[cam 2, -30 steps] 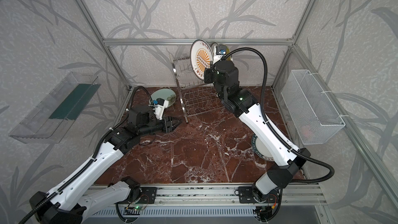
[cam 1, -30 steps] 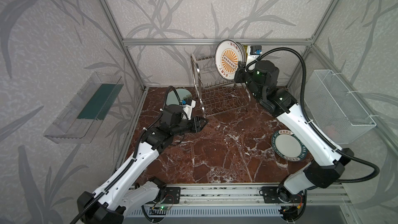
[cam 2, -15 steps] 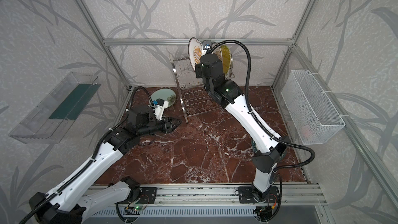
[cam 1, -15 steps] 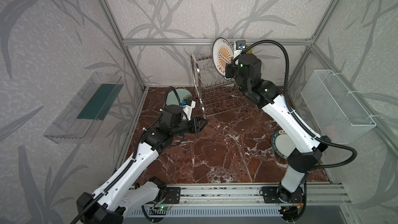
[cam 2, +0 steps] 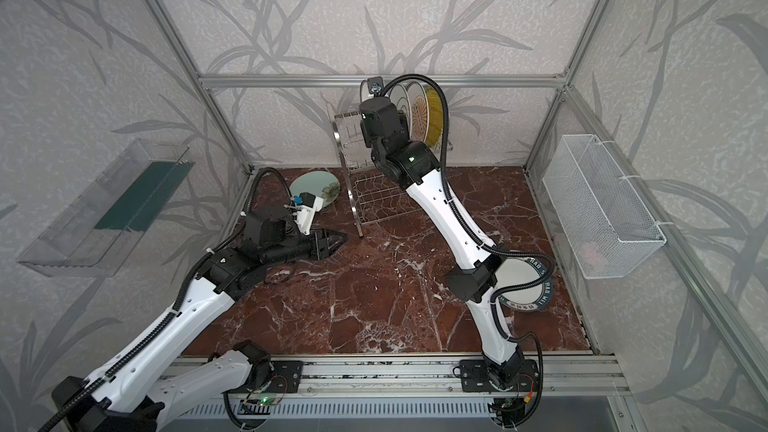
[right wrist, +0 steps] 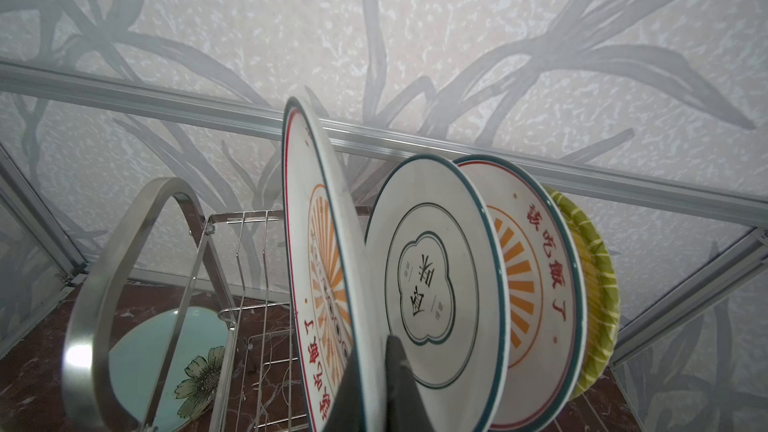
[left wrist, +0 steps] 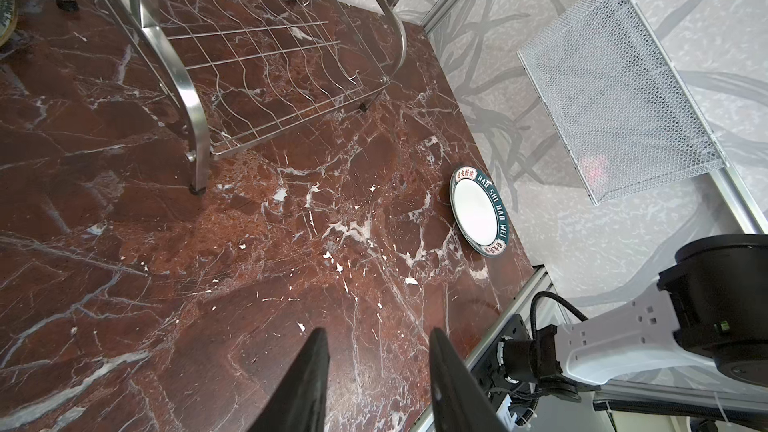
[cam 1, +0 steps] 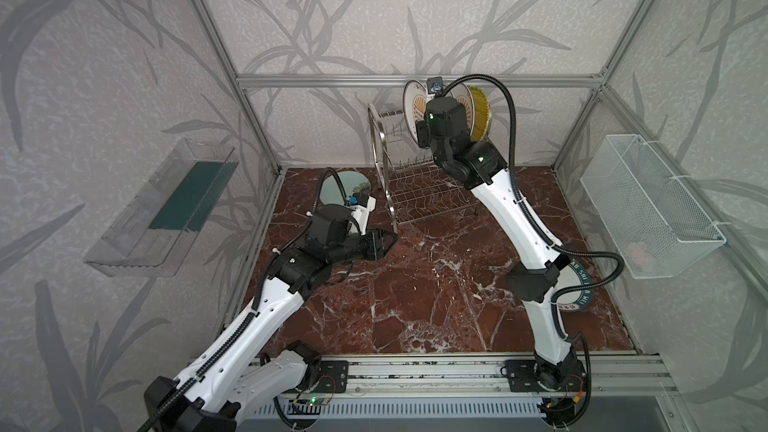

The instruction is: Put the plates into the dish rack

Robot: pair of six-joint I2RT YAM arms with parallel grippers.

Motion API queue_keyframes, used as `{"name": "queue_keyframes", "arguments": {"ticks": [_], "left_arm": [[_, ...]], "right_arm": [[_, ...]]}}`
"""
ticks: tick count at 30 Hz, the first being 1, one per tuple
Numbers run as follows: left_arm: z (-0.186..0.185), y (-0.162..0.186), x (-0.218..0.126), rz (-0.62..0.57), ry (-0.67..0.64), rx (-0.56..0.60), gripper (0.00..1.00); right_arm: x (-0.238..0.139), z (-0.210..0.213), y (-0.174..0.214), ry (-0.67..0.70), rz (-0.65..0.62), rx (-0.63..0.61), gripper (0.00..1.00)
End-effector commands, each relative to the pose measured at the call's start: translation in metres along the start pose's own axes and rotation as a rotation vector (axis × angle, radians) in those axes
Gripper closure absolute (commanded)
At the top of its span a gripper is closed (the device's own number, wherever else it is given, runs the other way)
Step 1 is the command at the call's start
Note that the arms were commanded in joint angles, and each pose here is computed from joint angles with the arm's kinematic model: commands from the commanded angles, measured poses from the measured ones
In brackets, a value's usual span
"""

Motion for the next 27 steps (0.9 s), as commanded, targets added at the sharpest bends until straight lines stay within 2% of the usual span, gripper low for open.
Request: {"name": "queue_keyframes", "arguments": {"ticks": [1,27], "left_arm": [[0.003,0.003,-0.003,0.002,-0.021,0.016,0.61],[0.009,0.005,-0.005,0.01,-0.064,0.045,0.62]], "right_arm": [[-0.006,-0.007,-0.014,0.044,-0.046,0.005,1.0],[0.03,-0.006,0.015,0.091,-0.01,-0.041,1.0]]}}
Point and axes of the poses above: each gripper's point midway between its finger pads, its own x axis out along the fingers, its own z axis along the line the jaws close on, y = z × x, the point moved 3 cm from there along -x, back along the fingers, and after that the axes turned 10 degrees about x, right-handed, at the moved point
